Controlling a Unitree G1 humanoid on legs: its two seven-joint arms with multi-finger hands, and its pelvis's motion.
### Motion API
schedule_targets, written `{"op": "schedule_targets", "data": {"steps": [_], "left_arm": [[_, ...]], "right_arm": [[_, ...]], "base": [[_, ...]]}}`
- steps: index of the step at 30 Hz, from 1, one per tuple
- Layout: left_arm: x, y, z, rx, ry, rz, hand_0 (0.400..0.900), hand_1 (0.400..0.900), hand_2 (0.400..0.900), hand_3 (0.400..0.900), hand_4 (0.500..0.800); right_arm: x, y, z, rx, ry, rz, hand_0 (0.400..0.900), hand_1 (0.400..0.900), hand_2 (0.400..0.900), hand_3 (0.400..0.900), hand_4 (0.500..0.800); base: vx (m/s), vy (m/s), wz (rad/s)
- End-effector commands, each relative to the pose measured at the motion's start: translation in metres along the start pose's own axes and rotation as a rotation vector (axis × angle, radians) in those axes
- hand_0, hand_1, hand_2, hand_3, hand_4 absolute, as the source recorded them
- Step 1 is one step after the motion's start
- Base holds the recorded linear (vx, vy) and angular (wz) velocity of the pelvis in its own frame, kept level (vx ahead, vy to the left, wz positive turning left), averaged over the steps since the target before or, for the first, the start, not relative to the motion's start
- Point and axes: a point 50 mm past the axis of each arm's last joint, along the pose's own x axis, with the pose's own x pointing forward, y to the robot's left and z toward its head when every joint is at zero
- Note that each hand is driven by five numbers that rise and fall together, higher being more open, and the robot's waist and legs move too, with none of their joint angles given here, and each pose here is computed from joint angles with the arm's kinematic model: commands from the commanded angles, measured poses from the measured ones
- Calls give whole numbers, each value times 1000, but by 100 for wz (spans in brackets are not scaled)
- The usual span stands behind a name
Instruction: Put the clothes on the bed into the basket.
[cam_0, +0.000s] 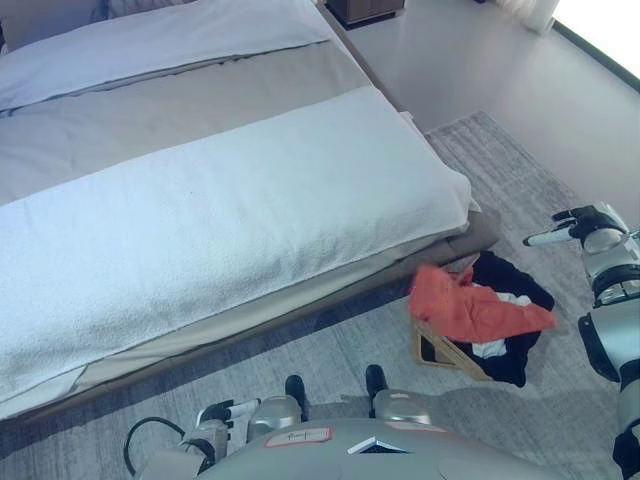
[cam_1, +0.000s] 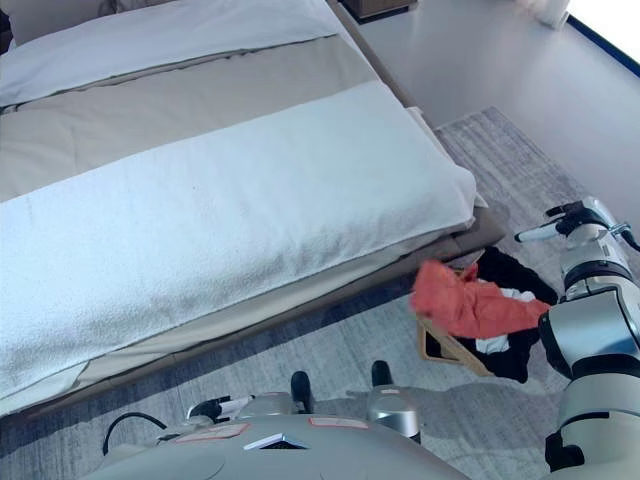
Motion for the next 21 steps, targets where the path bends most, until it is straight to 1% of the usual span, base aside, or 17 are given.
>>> {"op": "schedule_targets", "data": {"steps": [1, 8, 10, 12, 14, 15, 16, 18, 21], "left_arm": [[2, 22, 13, 76, -13, 71, 900, 900, 900, 900, 800], [2, 25, 13, 75, -10, 74, 900, 900, 900, 900, 800], [2, 25, 13, 65, -9, 76, 900, 900, 900, 900, 800], [2, 24, 12, 53, -9, 76, 900, 900, 900, 900, 800], [2, 23, 10, 26, -4, 78, 900, 900, 900, 900, 800], [2, 23, 10, 24, -5, 81, 900, 900, 900, 900, 800], [2, 21, 10, 23, -5, 76, 900, 900, 900, 900, 800], [2, 21, 9, 57, 0, 75, 900, 900, 900, 900, 800], [2, 20, 8, 114, 5, 76, 900, 900, 900, 900, 800]], "right_arm": [[-4, -37, 14, -11, -5, -124, 900, 900, 900, 900, 800], [-1, -19, -15, 28, 67, -82, 900, 900, 900, 900, 800], [0, -2, -29, 87, 85, -62, 900, 900, 900, 900, 800], [0, 28, -44, 164, 100, -30, 900, 900, 900, 900, 800], [-5, 71, -62, 343, 119, 32, 900, 900, 900, 900, 800], [-10, 90, -76, 392, 154, 59, 900, 900, 900, 900, 800], [-17, 114, -88, 475, 199, 93, 900, 900, 900, 900, 800], [-36, 161, -111, 461, 283, 197, 900, 900, 900, 900, 800], [-67, 216, -133, 452, 390, 342, 900, 900, 900, 900, 800]], "base": [[8, -16, 5], [1, -2, 0], [0, 0, 0], [0, 0, 0], [0, 0, 0], [0, 0, 0], [2, -4, 6], [2, -7, 10], [7, -8, 13]]}}
